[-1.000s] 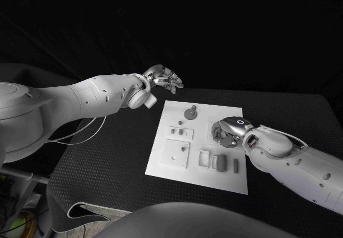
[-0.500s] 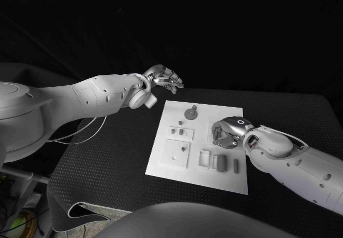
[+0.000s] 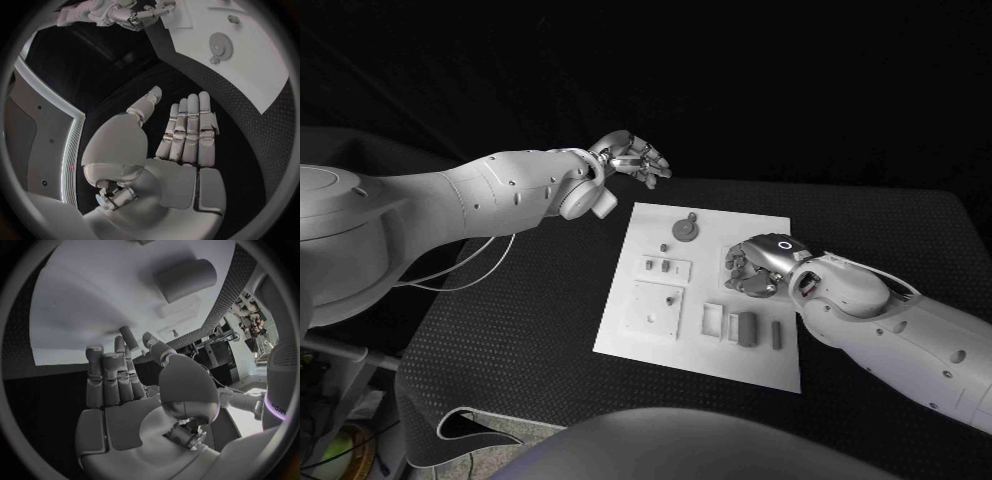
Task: Assemble the parts on the task board
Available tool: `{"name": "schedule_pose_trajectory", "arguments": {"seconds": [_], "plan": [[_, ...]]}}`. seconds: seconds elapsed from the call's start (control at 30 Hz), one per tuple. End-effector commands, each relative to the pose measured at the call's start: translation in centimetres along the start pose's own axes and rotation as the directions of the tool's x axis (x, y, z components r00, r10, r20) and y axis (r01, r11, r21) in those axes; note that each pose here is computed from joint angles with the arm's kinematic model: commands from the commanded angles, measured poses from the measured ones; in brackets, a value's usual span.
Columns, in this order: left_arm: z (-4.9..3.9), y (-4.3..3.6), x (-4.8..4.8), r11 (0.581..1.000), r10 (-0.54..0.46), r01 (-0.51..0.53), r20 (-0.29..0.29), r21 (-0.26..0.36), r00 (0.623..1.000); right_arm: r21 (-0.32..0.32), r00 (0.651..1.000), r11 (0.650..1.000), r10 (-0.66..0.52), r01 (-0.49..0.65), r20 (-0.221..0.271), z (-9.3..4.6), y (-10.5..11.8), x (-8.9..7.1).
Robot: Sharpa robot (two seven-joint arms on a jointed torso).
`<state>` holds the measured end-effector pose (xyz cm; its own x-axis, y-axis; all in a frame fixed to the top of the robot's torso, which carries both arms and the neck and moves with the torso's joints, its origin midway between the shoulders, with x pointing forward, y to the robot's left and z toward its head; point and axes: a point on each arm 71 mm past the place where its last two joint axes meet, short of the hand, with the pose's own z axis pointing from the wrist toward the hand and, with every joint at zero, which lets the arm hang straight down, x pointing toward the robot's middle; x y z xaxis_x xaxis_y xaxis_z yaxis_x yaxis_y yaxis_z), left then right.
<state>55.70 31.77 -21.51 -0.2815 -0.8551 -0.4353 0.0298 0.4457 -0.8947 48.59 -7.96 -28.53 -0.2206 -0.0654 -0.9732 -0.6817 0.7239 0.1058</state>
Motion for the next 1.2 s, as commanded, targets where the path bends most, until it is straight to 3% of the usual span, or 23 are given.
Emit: {"name": "schedule_pose_trajectory", "arguments": {"seconds": [0.03,0.67,1.2], "plan": [[0.07,-0.18,0.18,1.0,-0.004,0.005,-0.015,0.011,1.0,-0.004,1.0,1.0,-0.008,0.008,0.013,0.1,0.26,-0.09],[-0.05,-0.07,0.01,1.0,-0.004,0.004,-0.014,0.006,1.0,0.013,0.999,0.999,-0.034,0.034,-0.032,-0.15,-0.27,0.29],[-0.05,-0.06,0.01,1.0,-0.005,0.005,-0.017,0.005,1.0,0.013,0.999,0.999,-0.034,0.034,-0.028,-0.16,-0.29,0.27]]}}
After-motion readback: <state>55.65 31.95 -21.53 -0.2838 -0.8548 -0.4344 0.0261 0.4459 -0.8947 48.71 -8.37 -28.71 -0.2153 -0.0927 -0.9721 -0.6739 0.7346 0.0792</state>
